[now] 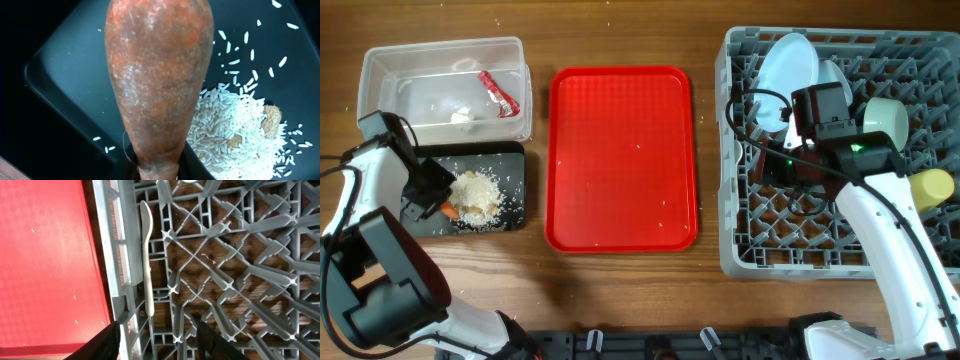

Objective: Sort waste into correct bins and load items into the dishwasher rack
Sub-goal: 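Carry the carrot with the left gripper onto the black tray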

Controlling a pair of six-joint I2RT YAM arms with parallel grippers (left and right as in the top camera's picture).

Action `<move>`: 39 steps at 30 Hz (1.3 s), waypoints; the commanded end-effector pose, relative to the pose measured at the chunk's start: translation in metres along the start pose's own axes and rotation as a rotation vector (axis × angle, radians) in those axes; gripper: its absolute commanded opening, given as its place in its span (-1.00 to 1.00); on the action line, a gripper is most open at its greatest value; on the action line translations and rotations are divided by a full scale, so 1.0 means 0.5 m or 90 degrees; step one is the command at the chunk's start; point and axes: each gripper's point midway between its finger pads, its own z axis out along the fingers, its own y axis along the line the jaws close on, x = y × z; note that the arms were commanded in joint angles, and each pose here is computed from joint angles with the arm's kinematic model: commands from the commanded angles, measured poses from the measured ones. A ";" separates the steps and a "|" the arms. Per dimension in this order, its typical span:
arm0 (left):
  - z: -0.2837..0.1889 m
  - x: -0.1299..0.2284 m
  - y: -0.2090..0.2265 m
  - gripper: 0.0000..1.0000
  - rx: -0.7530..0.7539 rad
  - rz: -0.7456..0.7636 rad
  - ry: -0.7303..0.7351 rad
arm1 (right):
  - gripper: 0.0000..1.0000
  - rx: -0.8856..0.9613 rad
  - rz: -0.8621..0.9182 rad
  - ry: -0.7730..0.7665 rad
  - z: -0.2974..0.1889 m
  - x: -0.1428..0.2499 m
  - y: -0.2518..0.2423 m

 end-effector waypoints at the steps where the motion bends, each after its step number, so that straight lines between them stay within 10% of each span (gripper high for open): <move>1: 0.002 -0.006 -0.001 -0.61 0.005 -0.012 0.001 | 0.01 -0.003 0.009 -0.008 -0.006 -0.004 0.000; 21: 0.042 -0.006 -0.005 -0.65 -0.003 -0.011 0.017 | 0.00 -0.002 0.009 -0.005 -0.006 -0.002 -0.001; 39: -0.021 -0.017 -0.013 0.10 0.015 -0.004 -0.022 | 0.00 -0.006 0.009 -0.015 -0.006 -0.009 0.002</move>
